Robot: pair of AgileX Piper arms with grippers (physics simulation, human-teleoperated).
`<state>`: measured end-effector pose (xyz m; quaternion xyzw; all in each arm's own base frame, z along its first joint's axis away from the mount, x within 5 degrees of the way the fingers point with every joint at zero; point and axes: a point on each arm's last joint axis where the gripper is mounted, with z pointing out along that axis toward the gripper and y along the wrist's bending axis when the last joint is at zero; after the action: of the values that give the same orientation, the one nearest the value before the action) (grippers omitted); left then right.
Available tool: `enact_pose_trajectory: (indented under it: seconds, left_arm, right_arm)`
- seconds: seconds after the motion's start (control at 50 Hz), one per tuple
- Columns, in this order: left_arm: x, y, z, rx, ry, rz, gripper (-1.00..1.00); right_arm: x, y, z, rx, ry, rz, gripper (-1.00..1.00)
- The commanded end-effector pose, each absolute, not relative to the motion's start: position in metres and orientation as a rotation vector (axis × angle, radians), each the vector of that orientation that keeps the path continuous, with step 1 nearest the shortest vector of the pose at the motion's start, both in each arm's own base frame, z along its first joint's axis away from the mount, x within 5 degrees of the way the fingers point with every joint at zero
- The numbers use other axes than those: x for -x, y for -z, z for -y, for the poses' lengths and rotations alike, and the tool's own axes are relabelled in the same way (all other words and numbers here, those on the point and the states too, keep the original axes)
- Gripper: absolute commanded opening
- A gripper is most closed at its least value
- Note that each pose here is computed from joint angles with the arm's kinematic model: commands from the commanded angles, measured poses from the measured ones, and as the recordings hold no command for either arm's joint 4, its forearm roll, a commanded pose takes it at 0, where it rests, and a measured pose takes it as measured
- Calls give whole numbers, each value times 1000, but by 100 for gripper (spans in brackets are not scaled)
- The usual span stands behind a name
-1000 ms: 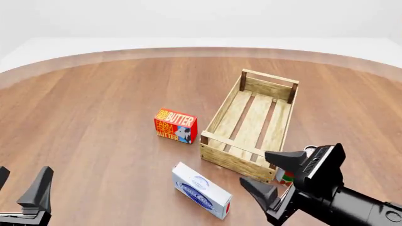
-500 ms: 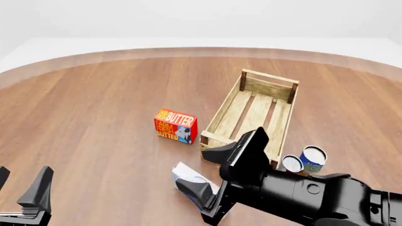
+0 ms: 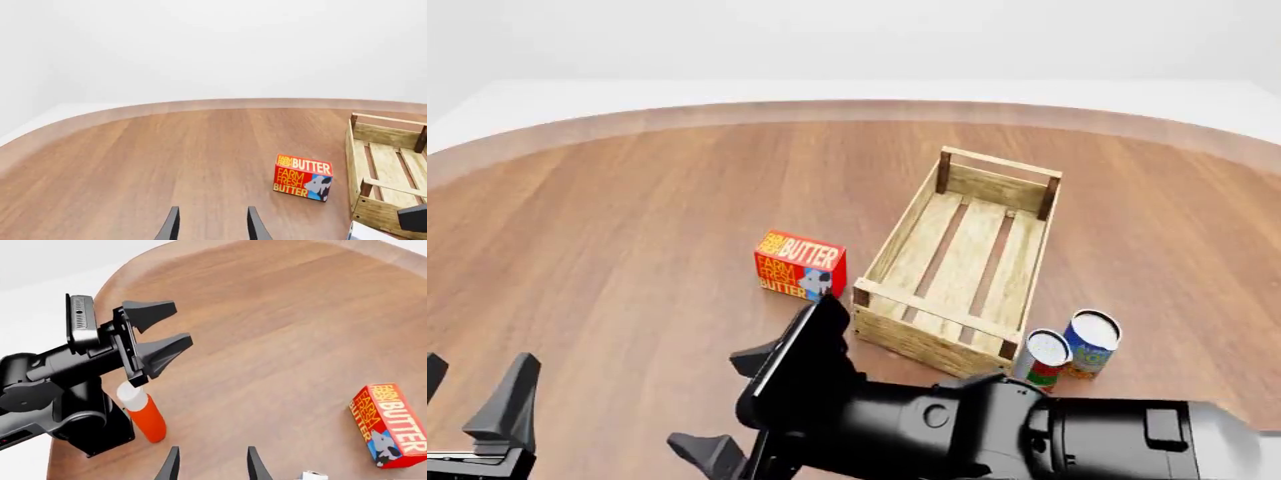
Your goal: Pick up the ketchup, and put it in the wooden tray.
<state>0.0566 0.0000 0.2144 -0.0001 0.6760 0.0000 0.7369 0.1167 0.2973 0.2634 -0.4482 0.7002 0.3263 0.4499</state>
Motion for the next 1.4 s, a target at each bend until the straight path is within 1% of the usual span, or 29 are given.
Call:
enact_pose_trajectory:
  seconds: [0.02,0.3,0.56,0.82,1.06,1.4]
  left_arm:
    - [-57,-214,0,0,0,-1485,100]
    - [-57,-214,0,1,0,-1485,100]
    - [-57,-214,0,0,0,-1485,100]
    - [-57,-214,0,0,0,-1485,100]
    - [-57,-214,0,0,0,-1485,100]
    - [-57,-214,0,0,0,-1485,100]
  right_arm:
    - [-106,-256,-328,1177,-835,-1710,100]
    - [-98,-247,-350,1249,-829,-1686,100]
    - [-84,-223,-378,1332,-835,-1674,100]
    - [-72,-224,-394,1378,-847,-1652,100]
    - [-65,-213,-408,1427,-838,-1623,100]
    - [-63,-183,-423,1459,-823,-1637,100]
